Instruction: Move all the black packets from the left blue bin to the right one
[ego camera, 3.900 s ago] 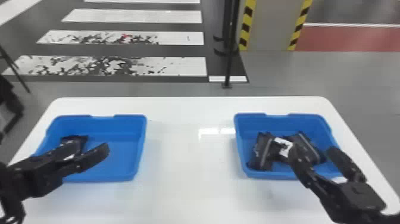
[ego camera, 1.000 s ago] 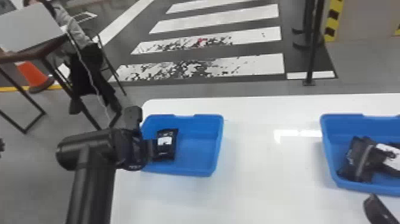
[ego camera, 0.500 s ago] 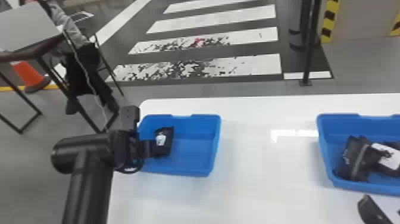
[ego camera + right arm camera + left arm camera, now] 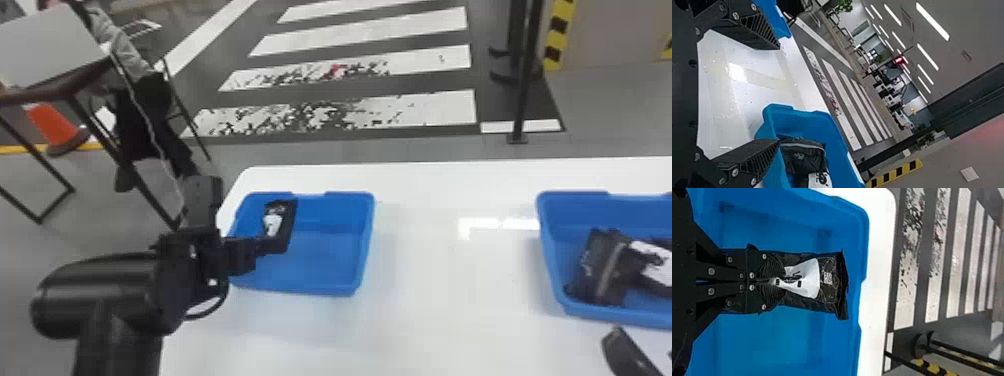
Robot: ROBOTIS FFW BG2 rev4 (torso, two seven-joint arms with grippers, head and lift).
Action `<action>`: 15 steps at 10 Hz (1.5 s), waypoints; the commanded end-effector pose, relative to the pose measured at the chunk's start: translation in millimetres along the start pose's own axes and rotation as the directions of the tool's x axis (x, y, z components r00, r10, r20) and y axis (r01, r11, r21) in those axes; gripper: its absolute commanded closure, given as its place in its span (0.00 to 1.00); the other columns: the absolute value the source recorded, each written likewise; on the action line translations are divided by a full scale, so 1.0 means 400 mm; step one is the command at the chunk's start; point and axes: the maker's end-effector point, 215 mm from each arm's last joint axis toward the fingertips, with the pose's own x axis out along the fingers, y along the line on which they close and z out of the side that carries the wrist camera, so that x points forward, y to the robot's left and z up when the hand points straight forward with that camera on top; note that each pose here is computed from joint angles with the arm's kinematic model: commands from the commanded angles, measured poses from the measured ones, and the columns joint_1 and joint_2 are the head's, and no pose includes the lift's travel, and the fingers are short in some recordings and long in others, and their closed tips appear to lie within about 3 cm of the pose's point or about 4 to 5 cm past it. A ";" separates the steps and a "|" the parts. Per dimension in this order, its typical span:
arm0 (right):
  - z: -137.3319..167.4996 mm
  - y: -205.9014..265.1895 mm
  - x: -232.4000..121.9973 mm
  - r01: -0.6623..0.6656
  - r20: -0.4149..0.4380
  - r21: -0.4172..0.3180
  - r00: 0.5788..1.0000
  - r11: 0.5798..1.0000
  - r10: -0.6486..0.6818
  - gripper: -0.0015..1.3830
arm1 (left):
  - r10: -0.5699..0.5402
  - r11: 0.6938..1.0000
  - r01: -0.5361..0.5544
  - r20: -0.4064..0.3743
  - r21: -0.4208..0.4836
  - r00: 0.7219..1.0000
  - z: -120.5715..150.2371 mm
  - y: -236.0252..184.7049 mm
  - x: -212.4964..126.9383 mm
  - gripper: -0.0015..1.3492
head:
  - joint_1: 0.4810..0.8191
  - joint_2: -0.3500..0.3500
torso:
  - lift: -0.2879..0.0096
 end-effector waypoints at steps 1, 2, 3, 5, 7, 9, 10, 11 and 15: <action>0.011 0.013 0.014 -0.026 0.003 -0.010 1.000 1.000 0.026 0.15 | -0.073 0.997 0.070 0.067 0.037 0.995 0.039 -0.086 -0.036 0.89 | 0.63 0.93 | 0.50; 0.022 0.037 0.032 -0.060 -0.014 -0.035 0.998 0.998 0.059 0.15 | -0.179 0.983 0.176 0.082 0.053 0.980 0.044 -0.194 -0.045 0.89 | 0.63 0.91 | 0.50; 0.034 0.062 0.055 -0.102 -0.016 -0.036 0.995 0.994 0.101 0.15 | -0.298 0.954 0.293 0.086 0.066 0.951 0.039 -0.316 -0.053 0.89 | 0.63 0.87 | 0.50; 0.060 0.096 0.092 -0.160 -0.017 -0.040 0.987 0.986 0.159 0.15 | -0.489 0.871 0.482 0.082 0.096 0.868 0.021 -0.544 -0.085 0.89 | 0.63 0.72 | 0.50; 0.082 0.110 0.142 -0.204 -0.015 -0.047 0.979 0.978 0.203 0.15 | -0.621 0.782 0.613 0.049 0.109 0.783 -0.015 -0.714 -0.127 0.89 | 0.63 0.58 | 0.50; 0.096 0.111 0.183 -0.224 -0.014 -0.060 0.974 0.973 0.224 0.15 | -0.706 0.705 0.699 0.024 0.123 0.708 -0.032 -0.832 -0.170 0.89 | 0.63 0.44 | 0.50; 0.099 0.111 0.206 -0.235 -0.016 -0.066 0.972 0.970 0.234 0.15 | -0.743 0.664 0.736 0.011 0.128 0.669 -0.041 -0.885 -0.195 0.89 | 0.63 0.39 | 0.50; 0.106 0.114 0.224 -0.244 -0.013 -0.066 0.970 0.968 0.244 0.15 | -0.767 0.635 0.761 -0.001 0.134 0.641 -0.049 -0.921 -0.212 0.89 | 0.63 0.35 | 0.50; 0.122 0.192 0.245 -0.309 -0.003 -0.080 0.951 0.948 0.310 0.16 | -0.787 0.607 0.780 -0.018 0.151 0.616 -0.049 -0.965 -0.227 0.89 | 0.63 0.30 | 0.50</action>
